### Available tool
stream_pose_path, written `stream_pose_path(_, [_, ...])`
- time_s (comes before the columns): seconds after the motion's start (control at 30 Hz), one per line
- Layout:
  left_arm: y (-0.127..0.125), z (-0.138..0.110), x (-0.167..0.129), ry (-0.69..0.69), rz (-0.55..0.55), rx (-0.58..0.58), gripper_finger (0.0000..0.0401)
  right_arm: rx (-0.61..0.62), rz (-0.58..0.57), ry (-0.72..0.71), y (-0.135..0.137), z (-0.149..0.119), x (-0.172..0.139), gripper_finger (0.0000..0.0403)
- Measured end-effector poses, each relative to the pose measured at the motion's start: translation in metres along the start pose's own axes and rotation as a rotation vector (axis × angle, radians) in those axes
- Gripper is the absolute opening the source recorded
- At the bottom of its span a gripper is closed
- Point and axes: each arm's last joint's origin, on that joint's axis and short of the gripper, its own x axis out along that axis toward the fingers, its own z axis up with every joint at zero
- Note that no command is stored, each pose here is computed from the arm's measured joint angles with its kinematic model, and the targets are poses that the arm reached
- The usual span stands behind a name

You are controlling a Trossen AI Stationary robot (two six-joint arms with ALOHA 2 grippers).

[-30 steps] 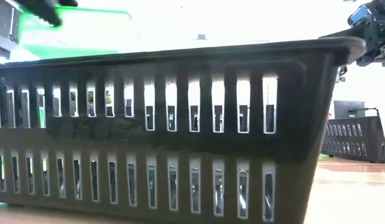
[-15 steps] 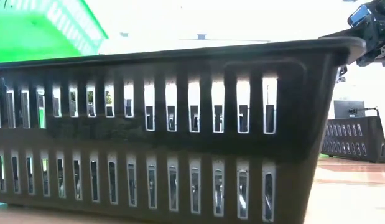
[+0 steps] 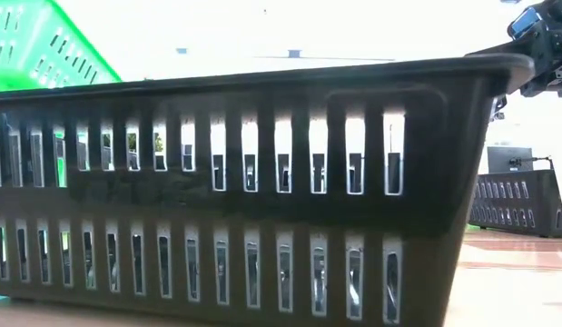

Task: Stack baskets by color
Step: Stack the middle green bin on the bottom left green bin

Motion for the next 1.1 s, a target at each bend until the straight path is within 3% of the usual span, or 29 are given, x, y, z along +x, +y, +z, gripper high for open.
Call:
stream_pose_path(0.43, [-0.010, -0.011, 0.015, 0.089, 0.029, 0.090, 0.0000, 0.000, 0.000, 0.000, 0.000, 0.000, 0.000, 0.0161])
stream_pose_path(1.1, [-0.015, -0.021, 0.048, 0.165, 0.157, 0.076, 0.0000, 0.000, 0.000, 0.000, 0.000, 0.000, 0.000, 0.0161])
